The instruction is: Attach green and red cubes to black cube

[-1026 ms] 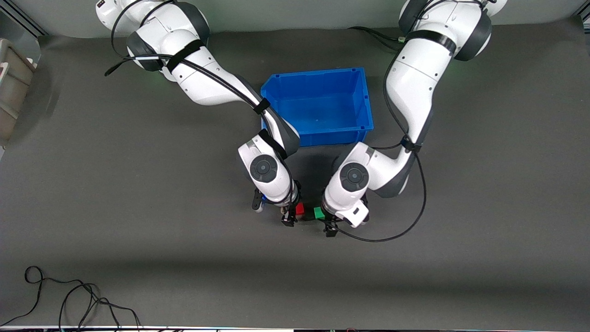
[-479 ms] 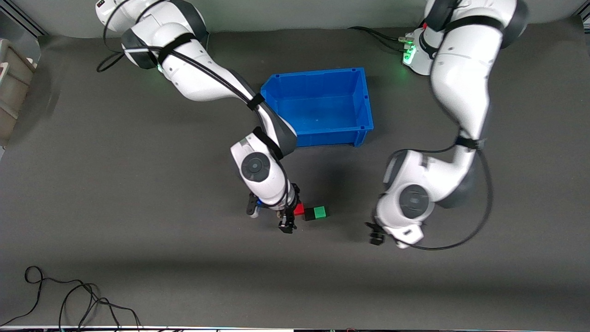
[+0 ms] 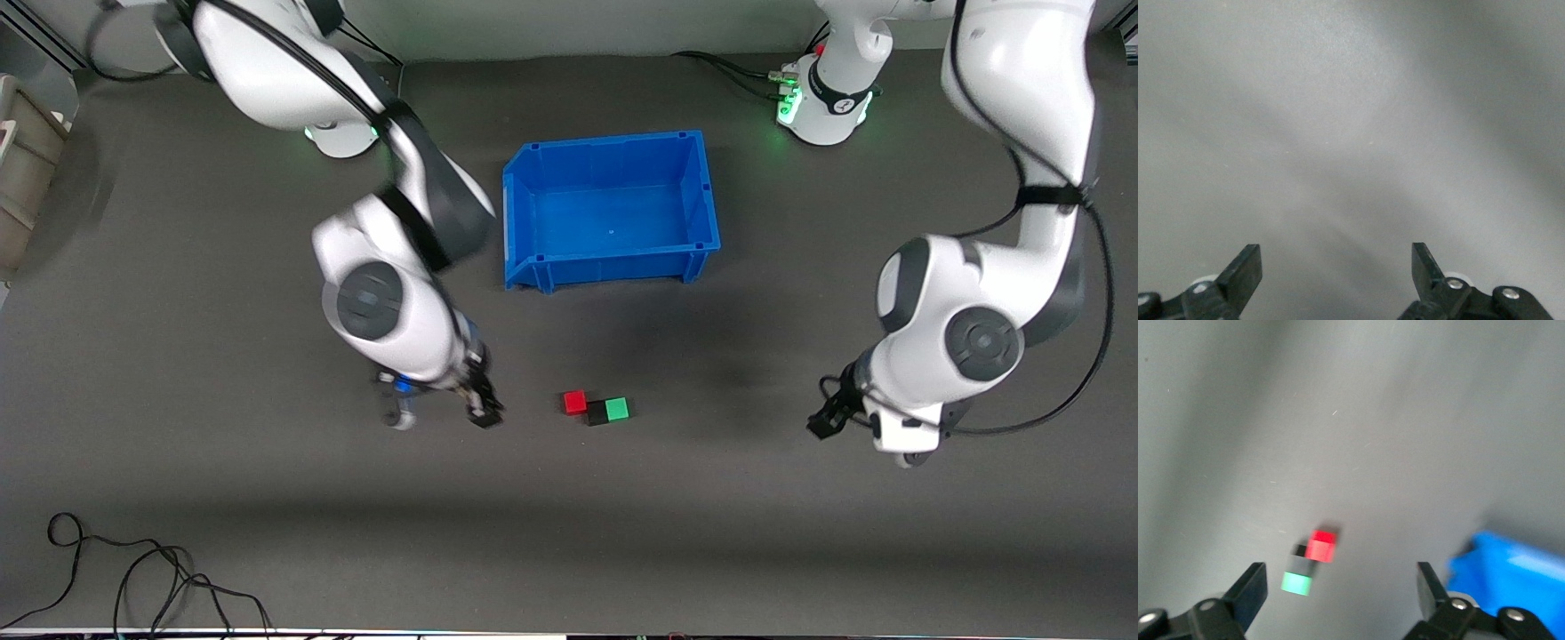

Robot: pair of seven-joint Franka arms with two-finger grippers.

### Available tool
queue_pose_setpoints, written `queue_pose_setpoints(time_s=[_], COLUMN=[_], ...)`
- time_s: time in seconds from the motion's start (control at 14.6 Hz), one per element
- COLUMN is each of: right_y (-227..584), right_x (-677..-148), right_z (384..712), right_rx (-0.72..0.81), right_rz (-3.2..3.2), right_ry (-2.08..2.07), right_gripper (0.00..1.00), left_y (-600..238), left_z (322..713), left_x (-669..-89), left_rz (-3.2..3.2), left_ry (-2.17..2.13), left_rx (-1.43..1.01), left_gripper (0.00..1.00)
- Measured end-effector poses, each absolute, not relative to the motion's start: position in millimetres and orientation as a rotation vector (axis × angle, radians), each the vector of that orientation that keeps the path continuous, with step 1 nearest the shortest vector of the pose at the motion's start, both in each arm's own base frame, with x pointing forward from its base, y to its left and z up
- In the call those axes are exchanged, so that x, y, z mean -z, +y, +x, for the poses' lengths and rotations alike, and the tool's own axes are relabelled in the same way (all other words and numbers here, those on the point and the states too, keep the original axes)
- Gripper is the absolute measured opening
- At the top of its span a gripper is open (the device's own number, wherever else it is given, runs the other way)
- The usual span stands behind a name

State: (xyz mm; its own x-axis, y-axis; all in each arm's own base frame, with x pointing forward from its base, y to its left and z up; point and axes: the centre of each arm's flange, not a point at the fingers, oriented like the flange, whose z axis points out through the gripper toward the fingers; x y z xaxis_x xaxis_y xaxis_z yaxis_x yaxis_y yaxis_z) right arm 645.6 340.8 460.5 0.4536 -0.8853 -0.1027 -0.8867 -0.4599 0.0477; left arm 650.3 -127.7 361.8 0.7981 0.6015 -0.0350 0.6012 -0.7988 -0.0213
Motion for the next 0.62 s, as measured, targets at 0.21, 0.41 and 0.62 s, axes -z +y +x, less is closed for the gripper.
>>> queue_pose_setpoints(time_s=[0.21,0.41,0.62], right_y=[264,183,132], right_x=[-531,-579,-601], right_z=[628,615,605], right_rx=[-0.288,-0.353,-0.362], right_rz=[-2.908,-3.043,-3.106], right_ry=[1.298,0.967,0.638], right_gripper=[1.00,1.00,1.00], left_y=[-106,-68,-19], left_z=[623,597,570], left_x=[-391,-429,-473], left_rz=[-3.013,-3.025,-3.045], left_ry=[-0.826,-0.608,-0.469], left_rx=[-0.039,-0.113,-0.122], left_gripper=[1.00,1.00,1.00])
